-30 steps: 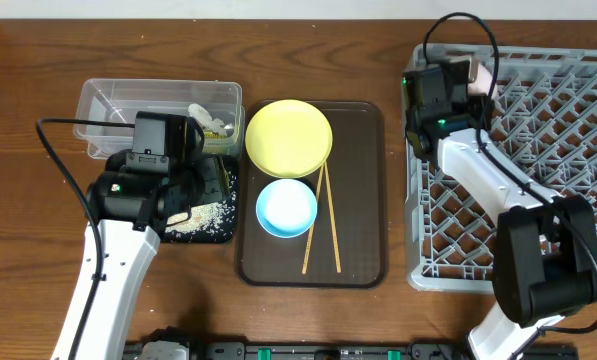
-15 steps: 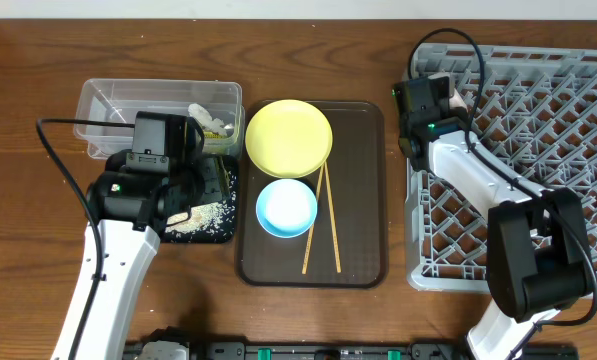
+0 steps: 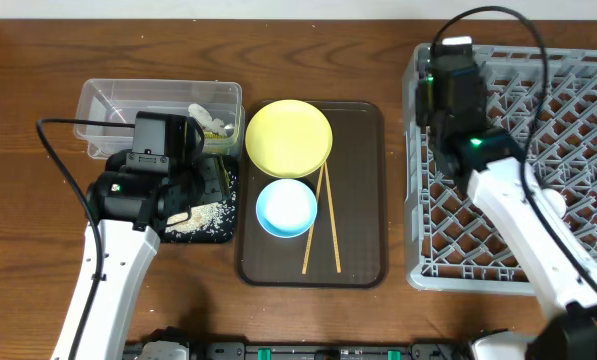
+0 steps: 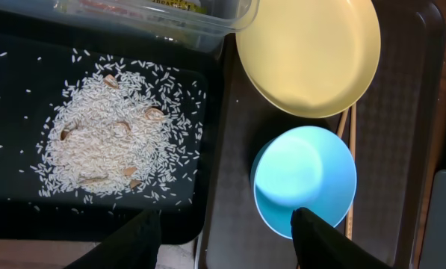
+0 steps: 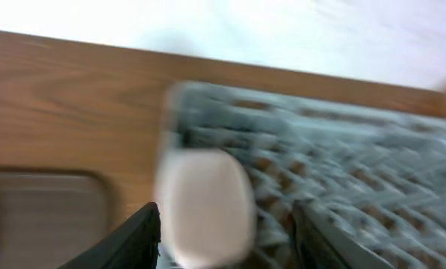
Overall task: Sort waste into correct bins and load items into the dishwasher rack
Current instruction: 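Reach the right gripper to the blue bowl and grasp its rim, then carry the blue bowl into the rack and release it, then reach the right gripper to the chopsticks and grasp one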
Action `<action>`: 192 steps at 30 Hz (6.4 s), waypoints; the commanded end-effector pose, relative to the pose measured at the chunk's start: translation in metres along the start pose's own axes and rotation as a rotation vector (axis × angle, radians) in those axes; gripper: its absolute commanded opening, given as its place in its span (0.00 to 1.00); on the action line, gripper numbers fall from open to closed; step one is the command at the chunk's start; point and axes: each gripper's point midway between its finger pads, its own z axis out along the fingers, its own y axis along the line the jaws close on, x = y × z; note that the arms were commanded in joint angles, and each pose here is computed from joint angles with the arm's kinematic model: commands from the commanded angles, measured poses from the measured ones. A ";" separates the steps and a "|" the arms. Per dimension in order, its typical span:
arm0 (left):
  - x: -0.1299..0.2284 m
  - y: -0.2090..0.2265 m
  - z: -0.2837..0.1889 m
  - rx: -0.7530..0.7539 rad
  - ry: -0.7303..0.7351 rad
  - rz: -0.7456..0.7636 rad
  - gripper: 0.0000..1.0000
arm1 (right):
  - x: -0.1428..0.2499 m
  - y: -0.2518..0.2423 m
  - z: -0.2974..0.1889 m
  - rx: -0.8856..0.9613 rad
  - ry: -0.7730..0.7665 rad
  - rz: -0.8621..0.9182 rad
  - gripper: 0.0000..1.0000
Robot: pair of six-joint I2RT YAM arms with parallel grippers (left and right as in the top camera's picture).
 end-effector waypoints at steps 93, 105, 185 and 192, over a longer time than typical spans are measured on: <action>0.006 0.067 -0.009 -0.309 -0.013 -0.156 0.60 | 0.029 -0.210 0.051 0.911 0.224 -0.266 0.01; 0.006 0.067 -0.009 -0.306 -0.012 -0.159 0.59 | 0.050 -0.163 0.083 0.829 0.252 -0.345 0.01; 0.006 0.067 -0.009 -0.306 -0.012 -0.159 0.60 | 0.278 0.189 -0.046 -0.321 0.982 -0.096 0.38; 0.006 0.067 -0.009 -0.306 -0.012 -0.159 0.60 | 0.280 0.186 -0.046 -0.313 0.992 -0.090 0.08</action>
